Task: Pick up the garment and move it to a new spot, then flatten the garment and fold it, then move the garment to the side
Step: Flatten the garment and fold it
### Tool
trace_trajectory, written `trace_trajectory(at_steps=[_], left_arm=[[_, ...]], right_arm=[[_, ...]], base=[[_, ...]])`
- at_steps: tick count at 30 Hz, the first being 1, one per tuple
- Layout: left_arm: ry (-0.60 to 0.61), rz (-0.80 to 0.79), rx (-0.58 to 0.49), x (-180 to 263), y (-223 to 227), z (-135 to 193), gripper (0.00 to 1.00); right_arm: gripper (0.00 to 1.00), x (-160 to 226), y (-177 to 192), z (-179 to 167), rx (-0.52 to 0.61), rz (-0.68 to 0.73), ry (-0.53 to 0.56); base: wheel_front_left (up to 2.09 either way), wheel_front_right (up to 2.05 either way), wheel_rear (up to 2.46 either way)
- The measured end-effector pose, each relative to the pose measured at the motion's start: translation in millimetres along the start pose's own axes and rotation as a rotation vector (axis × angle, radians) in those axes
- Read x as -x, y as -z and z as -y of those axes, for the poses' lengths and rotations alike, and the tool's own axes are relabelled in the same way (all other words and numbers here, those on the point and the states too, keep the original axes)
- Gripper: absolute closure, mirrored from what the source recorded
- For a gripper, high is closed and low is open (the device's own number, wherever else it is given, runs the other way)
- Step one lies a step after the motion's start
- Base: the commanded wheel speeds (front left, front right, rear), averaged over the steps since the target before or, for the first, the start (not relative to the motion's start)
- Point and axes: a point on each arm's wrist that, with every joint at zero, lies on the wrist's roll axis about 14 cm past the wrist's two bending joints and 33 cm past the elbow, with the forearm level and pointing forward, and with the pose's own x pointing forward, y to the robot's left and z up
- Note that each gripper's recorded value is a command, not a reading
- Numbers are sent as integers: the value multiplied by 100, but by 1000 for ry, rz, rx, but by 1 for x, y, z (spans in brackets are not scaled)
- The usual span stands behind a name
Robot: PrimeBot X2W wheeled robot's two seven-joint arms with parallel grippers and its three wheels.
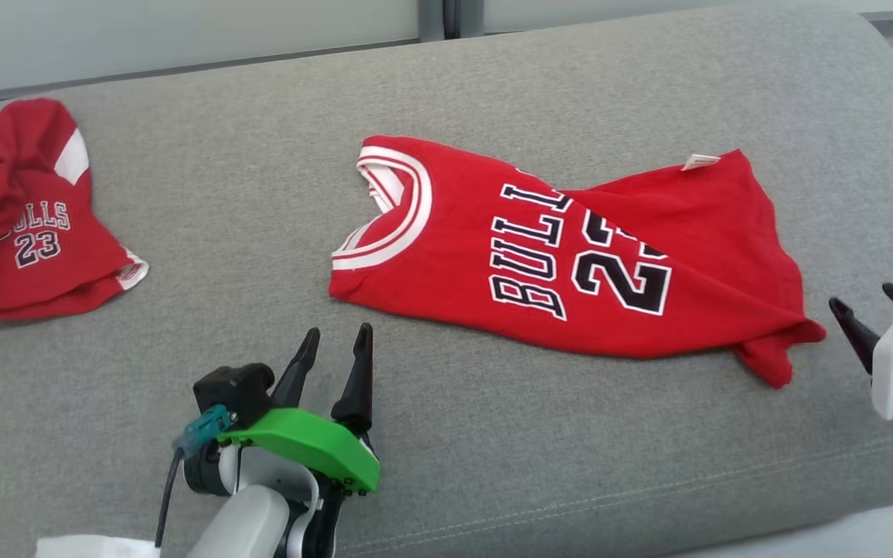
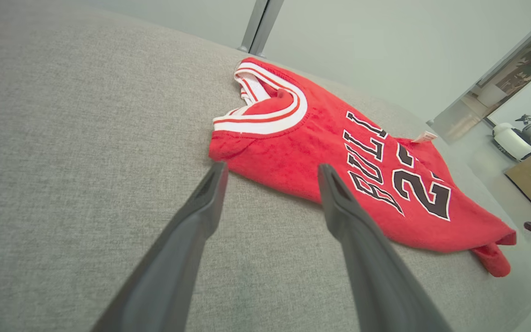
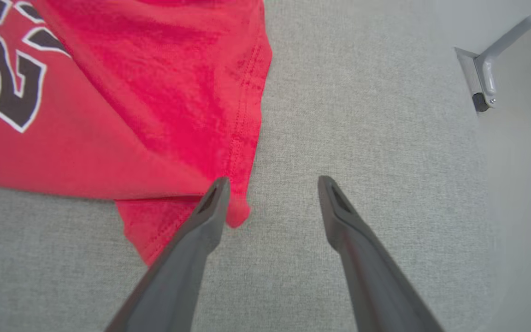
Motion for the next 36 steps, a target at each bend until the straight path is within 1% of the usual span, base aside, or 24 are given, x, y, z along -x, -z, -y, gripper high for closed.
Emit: trace_trajectory(at_steps=[3, 5, 7, 9, 15, 18, 21, 24, 25, 26, 27, 28, 29, 32, 34, 36], left_arm=[[6, -30, 17, -14, 5, 2, 0], [-6, -48, 32, -25, 8, -1, 0], [-22, -70, 22, -35, 12, -7, 0], [-48, -87, 14, -45, 15, -15, 0], [-117, -140, 35, -68, 30, -37, 0], [-143, -178, 84, -78, 44, -43, 0], [-145, -194, 95, -85, 52, -44, 0], [-126, -185, 108, -93, 52, -38, 0], [-119, -178, 110, -95, 51, -36, 3], [-109, -174, 111, -97, 50, -33, 39], [-97, -168, 108, -99, 49, -30, 62], [-84, -162, 99, -100, 47, -26, 97], [-71, -155, 87, -101, 45, -23, 100], [-48, -119, 67, -105, 33, -16, 100], [-48, -85, 29, -108, 19, -18, 100], [-60, -26, -30, -112, -3, -23, 100]], right_arm=[[0, 11, -21, 11, -31, 108, 29], [0, 18, -37, 10, -53, 185, 30], [0, 24, -47, 5, -68, 245, 23], [0, 30, -49, 1, -71, 275, 20], [0, 46, -47, -3, -80, 314, 33], [0, 53, -39, 0, -95, 315, 59], [0, 58, -35, 2, -105, 314, 76], [0, 61, -33, 0, -115, 315, 85], [0, 62, -32, 1, -115, 315, 89], [0, 63, -31, 1, -117, 314, 95], [0, 64, -30, 2, -120, 315, 101], [0, 65, -31, 3, -126, 320, 104], [0, 66, -30, 2, -130, 324, 105], [0, 67, -29, 1, -137, 325, 111], [0, 67, -29, 0, -139, 329, 112], [0, 68, -30, -1, -141, 337, 111]], base=[[0, 0, 0], [0, 0, 0], [0, 0, 0], [0, 0, 0], [0, 0, 0], [0, 0, 0], [0, 0, 0], [0, 0, 0], [0, 0, 0], [0, 0, 0], [0, 0, 0], [0, 0, 0], [0, 0, 0], [0, 0, 0], [0, 0, 0], [0, 0, 0]])
